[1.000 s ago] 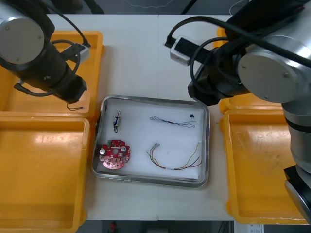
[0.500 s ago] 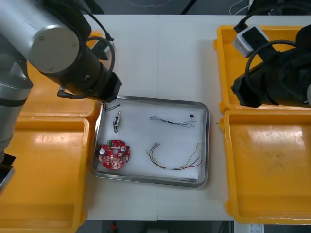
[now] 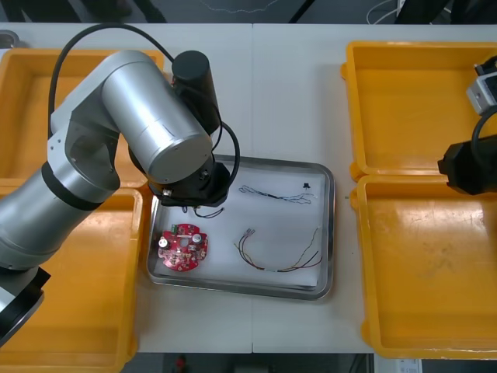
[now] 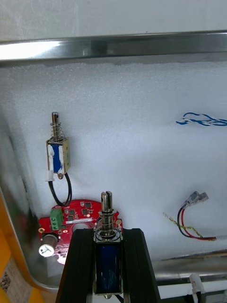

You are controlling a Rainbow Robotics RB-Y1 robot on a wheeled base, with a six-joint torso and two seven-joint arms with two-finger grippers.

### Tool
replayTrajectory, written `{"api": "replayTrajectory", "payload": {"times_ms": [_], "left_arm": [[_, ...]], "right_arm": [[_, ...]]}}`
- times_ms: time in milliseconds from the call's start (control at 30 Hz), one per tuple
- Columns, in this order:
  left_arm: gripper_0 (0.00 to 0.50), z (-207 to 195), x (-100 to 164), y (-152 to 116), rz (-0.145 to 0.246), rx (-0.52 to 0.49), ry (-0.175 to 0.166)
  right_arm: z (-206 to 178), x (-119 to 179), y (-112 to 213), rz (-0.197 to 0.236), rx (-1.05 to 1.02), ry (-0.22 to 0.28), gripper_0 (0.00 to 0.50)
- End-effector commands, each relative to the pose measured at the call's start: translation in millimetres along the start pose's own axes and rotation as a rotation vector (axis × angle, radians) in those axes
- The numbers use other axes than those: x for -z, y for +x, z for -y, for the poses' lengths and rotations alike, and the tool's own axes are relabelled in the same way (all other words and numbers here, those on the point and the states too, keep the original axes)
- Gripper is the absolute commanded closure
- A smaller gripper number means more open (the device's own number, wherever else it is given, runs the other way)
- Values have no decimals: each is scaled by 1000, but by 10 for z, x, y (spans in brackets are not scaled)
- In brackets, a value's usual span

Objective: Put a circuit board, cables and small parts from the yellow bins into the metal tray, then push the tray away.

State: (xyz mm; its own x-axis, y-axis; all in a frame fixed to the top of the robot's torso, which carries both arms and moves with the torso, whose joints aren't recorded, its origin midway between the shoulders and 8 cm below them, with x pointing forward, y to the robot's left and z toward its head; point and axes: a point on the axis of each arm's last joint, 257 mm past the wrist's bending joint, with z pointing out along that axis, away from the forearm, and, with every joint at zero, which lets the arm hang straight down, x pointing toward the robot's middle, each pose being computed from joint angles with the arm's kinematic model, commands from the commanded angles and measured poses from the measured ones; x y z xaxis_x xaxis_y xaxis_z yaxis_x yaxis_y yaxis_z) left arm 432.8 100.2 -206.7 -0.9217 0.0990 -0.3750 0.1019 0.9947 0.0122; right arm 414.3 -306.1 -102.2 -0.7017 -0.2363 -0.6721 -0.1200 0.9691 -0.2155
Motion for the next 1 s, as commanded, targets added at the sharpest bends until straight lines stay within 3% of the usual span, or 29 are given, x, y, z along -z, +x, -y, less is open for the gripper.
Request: {"api": "replayTrajectory", "payload": {"times_ms": [33,133,333,433,600,633,667,700,733,767,800,1000], "left_arm": [[499,202,-57,-193,62,-115,-2],[497,229,-193,-223,66,-109,-11],[497,305,-380,-296,74,-87,13],[497,314,-490,-319,97,-97,-3],[488,298,-547,-324,99,-97,-11],[459,307,-546,-322,98,-97,-9],[314,301,-547,-321,98,-94,-10],[202,301,-547,-321,98,-92,-10],[118,306,-541,-323,98,-89,-7],[80,319,-537,-322,99,-90,-5],[0,314,-529,-329,100,-85,-3],[0,351,-462,-354,109,-74,14]], "right_arm": [[302,88,184,-14,-70,54,0],[415,57,341,-45,-127,57,0],[551,-43,581,-117,-209,22,0],[612,-68,652,-136,-232,25,0],[657,-129,773,-170,-259,31,0],[659,-144,789,-176,-264,29,0],[668,-174,826,-190,-274,25,0],[671,-188,841,-195,-279,21,0],[664,-204,859,-201,-285,16,0],[651,-210,863,-203,-287,12,0],[643,-224,878,-208,-294,7,0],[530,-297,942,-239,-289,-24,0]]}}
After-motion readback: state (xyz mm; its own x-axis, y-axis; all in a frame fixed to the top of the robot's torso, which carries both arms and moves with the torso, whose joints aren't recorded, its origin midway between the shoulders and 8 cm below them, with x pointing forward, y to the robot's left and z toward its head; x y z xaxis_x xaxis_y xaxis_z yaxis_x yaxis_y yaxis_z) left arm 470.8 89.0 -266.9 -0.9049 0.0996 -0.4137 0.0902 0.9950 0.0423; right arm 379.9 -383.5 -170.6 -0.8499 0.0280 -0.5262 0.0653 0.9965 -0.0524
